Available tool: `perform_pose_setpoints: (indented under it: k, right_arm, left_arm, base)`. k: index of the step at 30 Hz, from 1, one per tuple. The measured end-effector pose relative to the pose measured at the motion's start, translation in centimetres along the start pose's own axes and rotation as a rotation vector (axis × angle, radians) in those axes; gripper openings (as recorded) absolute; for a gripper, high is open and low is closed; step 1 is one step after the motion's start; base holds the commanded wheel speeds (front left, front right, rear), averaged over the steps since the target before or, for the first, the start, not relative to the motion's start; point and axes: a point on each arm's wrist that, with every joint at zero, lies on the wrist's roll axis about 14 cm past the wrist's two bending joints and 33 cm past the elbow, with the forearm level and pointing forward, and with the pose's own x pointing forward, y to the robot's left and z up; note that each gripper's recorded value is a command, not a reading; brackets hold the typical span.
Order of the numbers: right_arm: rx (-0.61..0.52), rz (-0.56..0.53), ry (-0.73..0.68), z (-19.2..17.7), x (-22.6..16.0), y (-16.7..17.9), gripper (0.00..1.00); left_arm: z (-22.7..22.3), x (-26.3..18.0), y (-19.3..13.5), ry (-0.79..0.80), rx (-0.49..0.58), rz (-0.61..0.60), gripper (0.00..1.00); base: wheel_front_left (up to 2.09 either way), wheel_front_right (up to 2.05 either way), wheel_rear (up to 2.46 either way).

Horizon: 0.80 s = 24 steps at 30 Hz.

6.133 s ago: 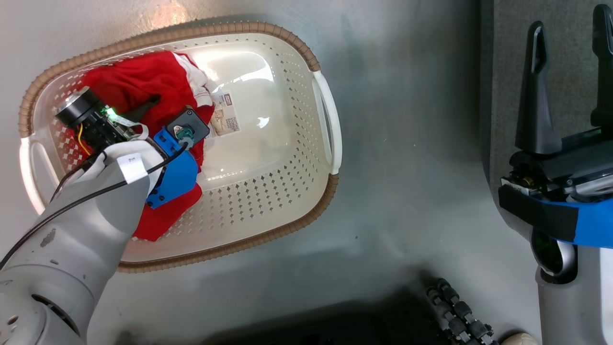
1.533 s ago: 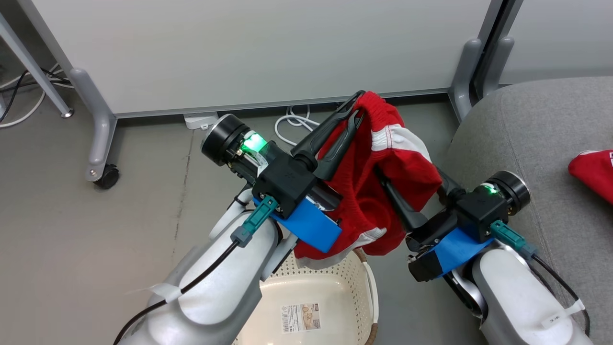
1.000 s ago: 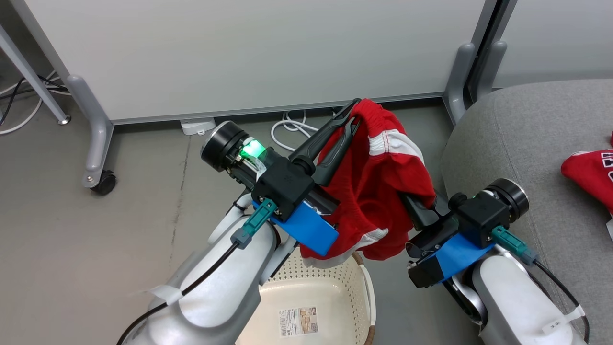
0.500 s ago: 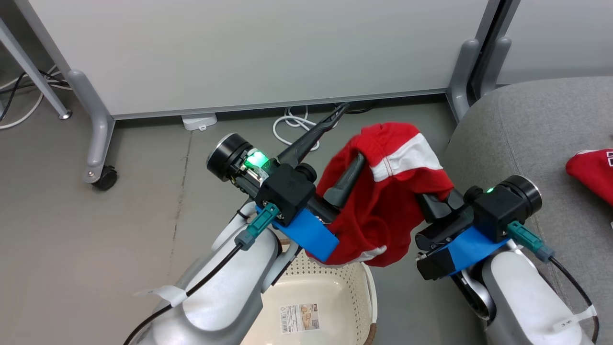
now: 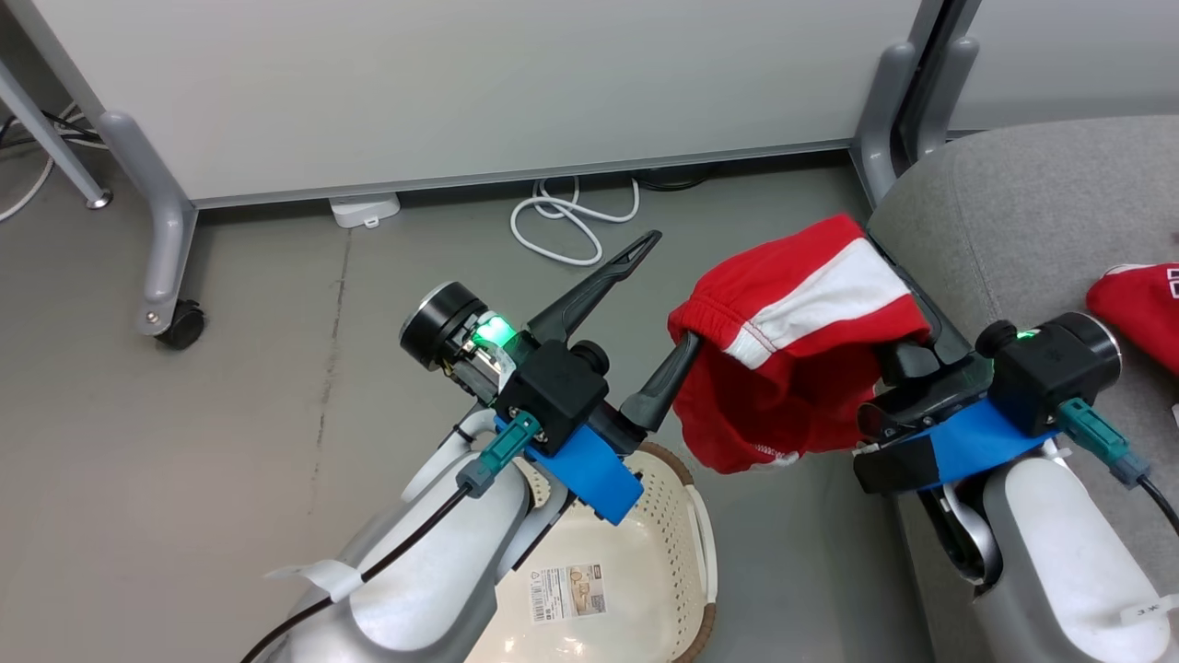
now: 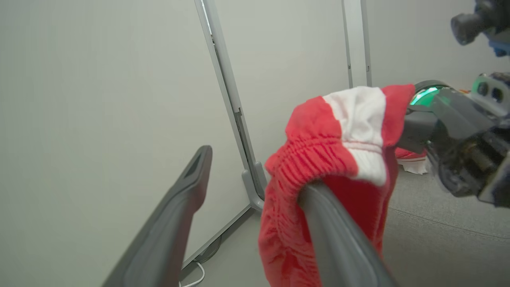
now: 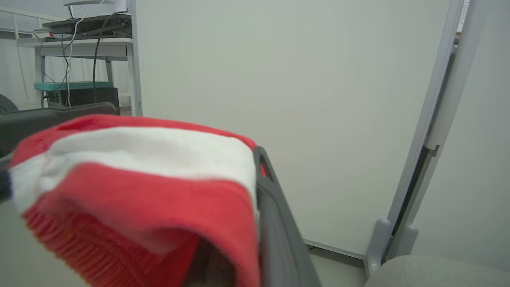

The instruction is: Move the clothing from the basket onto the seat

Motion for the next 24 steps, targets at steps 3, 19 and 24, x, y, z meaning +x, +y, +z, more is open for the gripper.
perform_pose_setpoints:
  k: [3, 19, 24]
  right_arm:
    - [-0.003, -0.035, -0.002, 0.0, -0.3, -1.1, 0.0]
    - [-0.039, -0.274, 0.004, 0.6, -4.8, -8.1, 0.0]
    - [-0.049, -0.353, 0.026, 0.3, -7.0, -10.1, 0.0]
  left_arm:
    - [-0.6, 0.2, -0.5, 0.011, -0.011, -0.019, 1.0]
    - [-3.3, 2.5, -3.9, 0.03, -0.062, -0.154, 1.0]
    - [-3.9, 3.3, -5.0, 0.028, -0.08, -0.193, 1.0]
  base:
    - [0.0, 0.0, 0.0]
    - [0.0, 0.0, 0.0]
    - [0.0, 0.0, 0.0]
